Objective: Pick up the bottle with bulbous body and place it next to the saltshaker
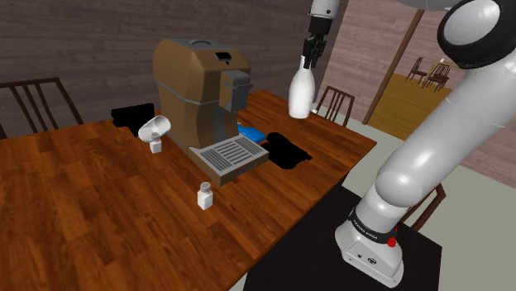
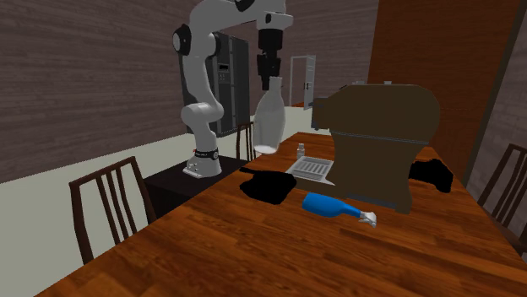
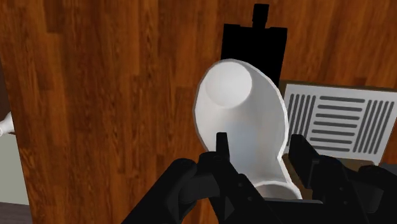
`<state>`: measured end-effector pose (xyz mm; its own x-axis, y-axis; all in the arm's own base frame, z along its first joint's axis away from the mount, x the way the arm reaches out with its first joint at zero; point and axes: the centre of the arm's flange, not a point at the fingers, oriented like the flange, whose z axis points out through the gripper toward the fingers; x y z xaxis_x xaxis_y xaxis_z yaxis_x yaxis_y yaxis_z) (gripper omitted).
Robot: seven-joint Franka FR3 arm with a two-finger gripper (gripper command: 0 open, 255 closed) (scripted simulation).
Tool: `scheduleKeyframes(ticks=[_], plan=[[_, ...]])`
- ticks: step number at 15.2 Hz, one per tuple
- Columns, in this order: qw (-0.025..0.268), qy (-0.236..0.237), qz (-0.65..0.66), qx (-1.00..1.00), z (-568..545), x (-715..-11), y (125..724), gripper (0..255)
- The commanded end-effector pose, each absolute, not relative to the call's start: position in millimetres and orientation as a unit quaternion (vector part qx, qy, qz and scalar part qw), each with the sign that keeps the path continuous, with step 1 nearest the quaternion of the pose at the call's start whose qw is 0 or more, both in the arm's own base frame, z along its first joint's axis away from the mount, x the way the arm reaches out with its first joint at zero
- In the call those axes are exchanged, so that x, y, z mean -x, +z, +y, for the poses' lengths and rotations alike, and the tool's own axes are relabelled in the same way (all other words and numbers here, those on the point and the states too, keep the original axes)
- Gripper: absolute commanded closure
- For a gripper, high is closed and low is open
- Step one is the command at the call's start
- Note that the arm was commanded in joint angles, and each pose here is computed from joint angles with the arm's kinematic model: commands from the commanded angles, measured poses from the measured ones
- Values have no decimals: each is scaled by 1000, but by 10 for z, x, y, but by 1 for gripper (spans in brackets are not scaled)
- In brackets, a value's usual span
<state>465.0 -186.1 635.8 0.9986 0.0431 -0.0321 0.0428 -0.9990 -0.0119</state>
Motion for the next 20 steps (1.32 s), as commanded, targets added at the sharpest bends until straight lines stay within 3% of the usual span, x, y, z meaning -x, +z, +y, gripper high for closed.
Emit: scheduleKeyframes(ticks=[1,20], plan=[[5,16,-21,1000,-1621,-4531,6414,255],[5,16,-21,1000,640,-3622,7005,255]])
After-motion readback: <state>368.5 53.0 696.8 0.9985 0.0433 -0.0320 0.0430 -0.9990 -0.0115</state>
